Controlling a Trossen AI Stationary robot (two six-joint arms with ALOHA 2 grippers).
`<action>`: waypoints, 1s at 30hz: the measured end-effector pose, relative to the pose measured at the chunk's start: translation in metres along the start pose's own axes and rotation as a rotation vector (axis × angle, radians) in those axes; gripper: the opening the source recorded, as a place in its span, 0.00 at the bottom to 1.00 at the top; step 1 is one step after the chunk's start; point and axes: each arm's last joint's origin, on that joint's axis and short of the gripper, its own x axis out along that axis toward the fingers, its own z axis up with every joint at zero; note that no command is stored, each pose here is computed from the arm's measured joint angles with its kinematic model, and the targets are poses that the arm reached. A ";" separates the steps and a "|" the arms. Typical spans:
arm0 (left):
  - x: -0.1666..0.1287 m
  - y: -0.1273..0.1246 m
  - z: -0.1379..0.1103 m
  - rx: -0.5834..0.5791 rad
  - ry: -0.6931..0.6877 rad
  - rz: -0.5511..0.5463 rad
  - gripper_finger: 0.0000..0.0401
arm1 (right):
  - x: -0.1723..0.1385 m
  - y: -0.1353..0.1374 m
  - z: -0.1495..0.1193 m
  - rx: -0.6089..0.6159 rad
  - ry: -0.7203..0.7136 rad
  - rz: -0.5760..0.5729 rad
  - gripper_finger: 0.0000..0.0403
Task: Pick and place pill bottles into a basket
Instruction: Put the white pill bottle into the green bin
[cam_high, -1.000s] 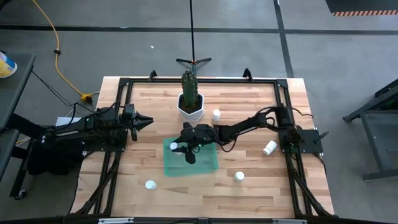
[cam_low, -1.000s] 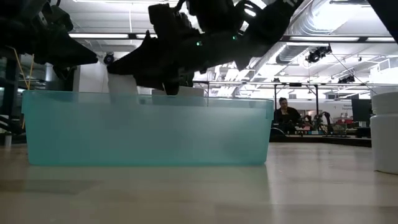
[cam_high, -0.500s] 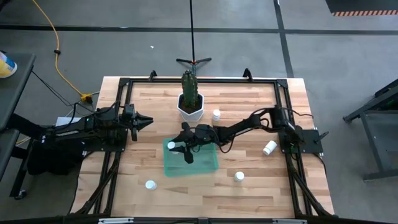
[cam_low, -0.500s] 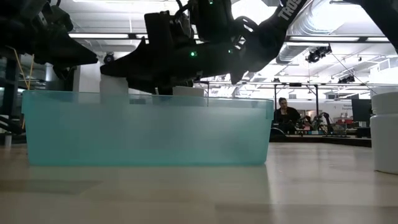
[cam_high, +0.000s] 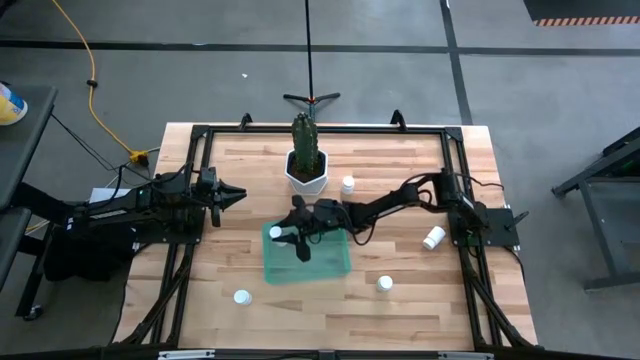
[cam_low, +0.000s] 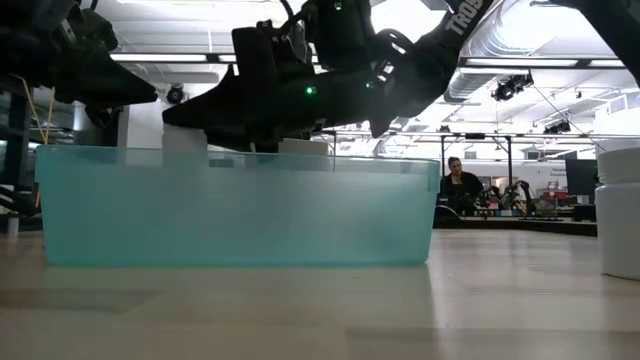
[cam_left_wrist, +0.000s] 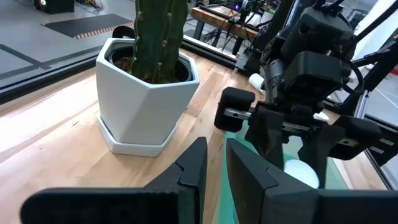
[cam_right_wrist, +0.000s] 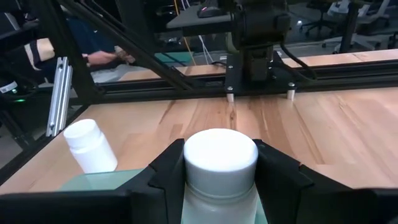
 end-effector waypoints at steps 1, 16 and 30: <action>0.000 0.000 0.000 0.000 0.000 0.000 0.24 | 0.000 -0.001 0.000 0.000 0.000 -0.003 0.36; 0.000 0.000 0.000 0.000 0.001 -0.006 0.24 | 0.062 0.004 0.025 -0.082 0.090 0.121 0.36; 0.000 0.000 -0.001 0.001 0.009 -0.004 0.24 | 0.061 0.004 0.008 -0.082 0.245 0.119 0.36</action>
